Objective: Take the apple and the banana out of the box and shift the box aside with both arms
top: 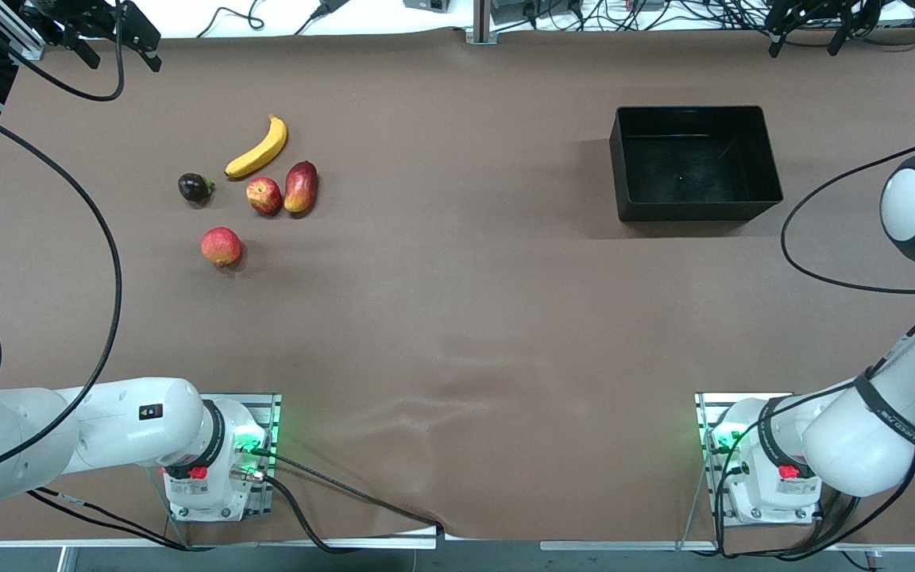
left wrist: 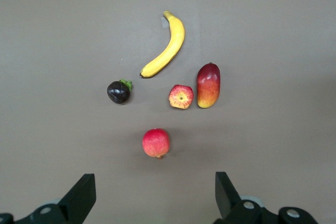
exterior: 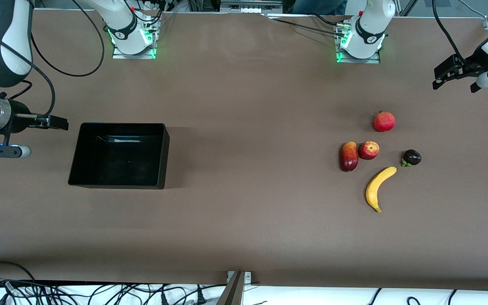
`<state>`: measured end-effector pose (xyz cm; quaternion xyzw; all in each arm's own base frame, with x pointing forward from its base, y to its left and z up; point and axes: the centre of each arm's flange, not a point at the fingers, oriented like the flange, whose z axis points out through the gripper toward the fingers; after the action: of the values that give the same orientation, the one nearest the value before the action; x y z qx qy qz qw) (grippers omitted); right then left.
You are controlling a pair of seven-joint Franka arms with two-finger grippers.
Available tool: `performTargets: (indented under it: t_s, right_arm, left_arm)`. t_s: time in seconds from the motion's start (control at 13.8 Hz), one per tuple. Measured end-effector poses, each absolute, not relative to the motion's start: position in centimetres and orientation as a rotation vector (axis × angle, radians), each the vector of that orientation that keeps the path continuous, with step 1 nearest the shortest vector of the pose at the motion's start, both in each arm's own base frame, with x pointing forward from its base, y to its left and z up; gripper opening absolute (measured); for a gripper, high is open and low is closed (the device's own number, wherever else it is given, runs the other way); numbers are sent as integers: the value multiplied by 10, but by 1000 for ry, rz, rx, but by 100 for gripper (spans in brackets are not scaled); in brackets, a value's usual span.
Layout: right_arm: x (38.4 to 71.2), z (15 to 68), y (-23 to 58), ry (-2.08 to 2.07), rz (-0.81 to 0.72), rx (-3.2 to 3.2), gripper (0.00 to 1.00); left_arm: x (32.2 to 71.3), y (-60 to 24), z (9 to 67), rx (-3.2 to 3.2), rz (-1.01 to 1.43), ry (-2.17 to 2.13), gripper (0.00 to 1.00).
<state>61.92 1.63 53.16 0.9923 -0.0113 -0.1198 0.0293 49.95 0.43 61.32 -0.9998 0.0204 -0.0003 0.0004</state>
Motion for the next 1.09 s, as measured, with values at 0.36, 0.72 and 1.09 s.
performTargets:
  t_s: [0.36, 0.72, 1.09]
  right_arm:
    - [592, 517, -13, 33, -255, 3087, 100]
    - [556, 558, -30, 0, -157, 3106, 100]
    - [561, 551, -31, 1, -136, 3106, 100]
  left_arm:
    - [500, 2, 613, -3141, -3, -42, 100]
    - [505, -4, 594, -3140, -43, -64, 100]
    - [503, -5, 593, -3140, -48, -61, 100]
